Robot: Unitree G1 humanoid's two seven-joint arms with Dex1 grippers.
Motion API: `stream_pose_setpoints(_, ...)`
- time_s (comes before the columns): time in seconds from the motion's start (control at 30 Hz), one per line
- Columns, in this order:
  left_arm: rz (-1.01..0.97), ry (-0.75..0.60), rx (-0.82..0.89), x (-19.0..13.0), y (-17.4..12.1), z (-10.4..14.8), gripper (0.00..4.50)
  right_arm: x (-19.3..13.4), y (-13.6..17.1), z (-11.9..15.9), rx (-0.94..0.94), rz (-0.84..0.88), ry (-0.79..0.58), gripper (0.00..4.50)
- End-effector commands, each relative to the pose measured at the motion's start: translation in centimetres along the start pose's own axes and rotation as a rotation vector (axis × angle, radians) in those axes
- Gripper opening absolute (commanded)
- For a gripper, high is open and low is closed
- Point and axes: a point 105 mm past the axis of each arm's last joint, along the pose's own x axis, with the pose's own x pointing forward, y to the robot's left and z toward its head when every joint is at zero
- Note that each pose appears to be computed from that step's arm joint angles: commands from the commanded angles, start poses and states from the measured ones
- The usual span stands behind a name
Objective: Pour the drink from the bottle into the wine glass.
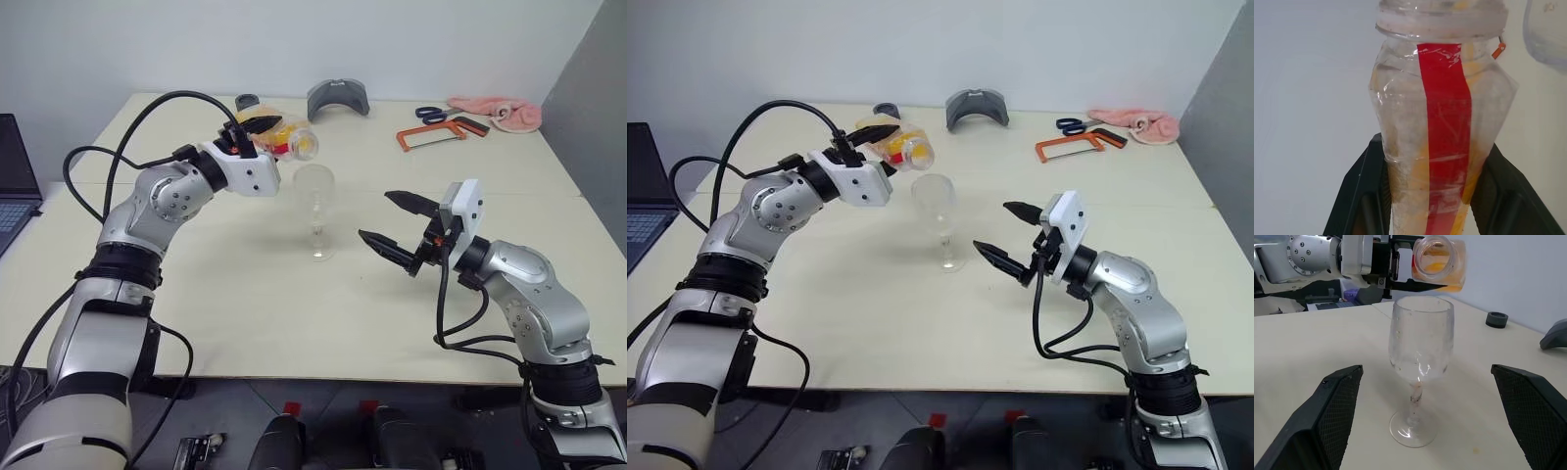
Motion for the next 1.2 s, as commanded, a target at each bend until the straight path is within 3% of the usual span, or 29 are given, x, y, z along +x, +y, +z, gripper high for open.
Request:
stream_pose_setpoints(0.03,0.067,-0.030,0.084,0.1,2.6,0.5,1.69,0.3,0.5,1.6,-0.042,0.020,-0.057,4.50)
stream_pose_setpoints(1.2,0.063,-0.003,0.236,0.0,3.3,-0.7,1.69,0.6,1.2,1.9,-0.020,0.052,-0.068,4.50)
